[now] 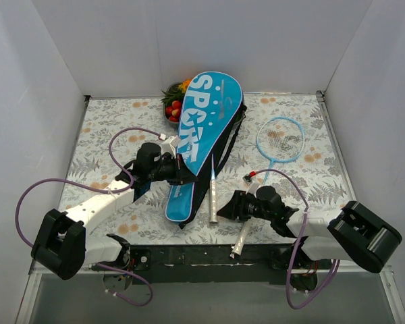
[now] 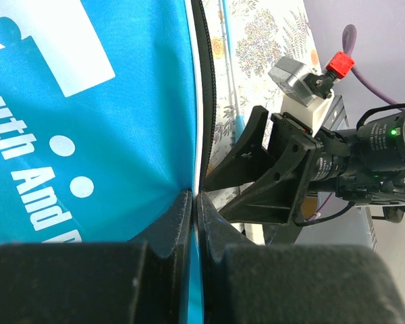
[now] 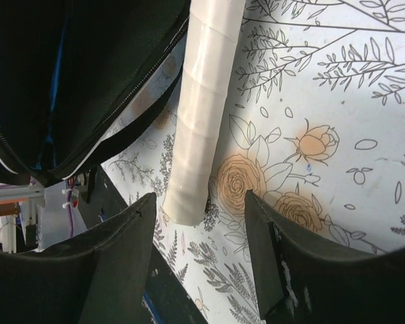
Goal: Pack up the badminton gear
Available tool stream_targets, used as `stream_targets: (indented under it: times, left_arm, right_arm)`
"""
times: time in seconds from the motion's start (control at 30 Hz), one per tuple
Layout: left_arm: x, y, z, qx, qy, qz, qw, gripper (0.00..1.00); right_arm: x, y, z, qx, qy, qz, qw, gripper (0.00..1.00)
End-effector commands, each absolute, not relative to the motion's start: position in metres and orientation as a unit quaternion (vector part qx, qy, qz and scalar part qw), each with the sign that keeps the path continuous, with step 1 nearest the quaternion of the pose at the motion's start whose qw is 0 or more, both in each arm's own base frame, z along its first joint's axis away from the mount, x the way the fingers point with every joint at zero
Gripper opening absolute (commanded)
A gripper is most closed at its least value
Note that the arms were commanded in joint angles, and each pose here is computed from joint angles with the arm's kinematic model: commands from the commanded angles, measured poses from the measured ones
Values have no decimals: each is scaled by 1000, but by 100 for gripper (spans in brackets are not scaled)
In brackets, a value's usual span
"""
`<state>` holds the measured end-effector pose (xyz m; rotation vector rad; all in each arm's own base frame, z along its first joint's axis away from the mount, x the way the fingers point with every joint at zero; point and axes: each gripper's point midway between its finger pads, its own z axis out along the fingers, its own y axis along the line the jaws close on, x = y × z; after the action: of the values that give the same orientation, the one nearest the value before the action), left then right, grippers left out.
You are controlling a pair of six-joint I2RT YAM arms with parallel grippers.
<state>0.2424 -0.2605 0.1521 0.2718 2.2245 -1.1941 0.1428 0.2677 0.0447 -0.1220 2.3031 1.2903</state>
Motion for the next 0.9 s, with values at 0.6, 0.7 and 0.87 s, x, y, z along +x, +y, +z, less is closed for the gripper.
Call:
stream_targets:
  times: [0.6,0.7,0.87]
  left_arm:
    - [245,-264,162,125,819,-461,317,0]
    - [245,-265,161,127,821,-460,315,0]
    - [244,-264,161,129,820,-460,314,0]
  right_arm:
    - [170,311,47,-66,813,519,256,54]
    - [170,314,45,-65,813,523,249,41]
    - [172,314,49,-74,812,517,258,28]
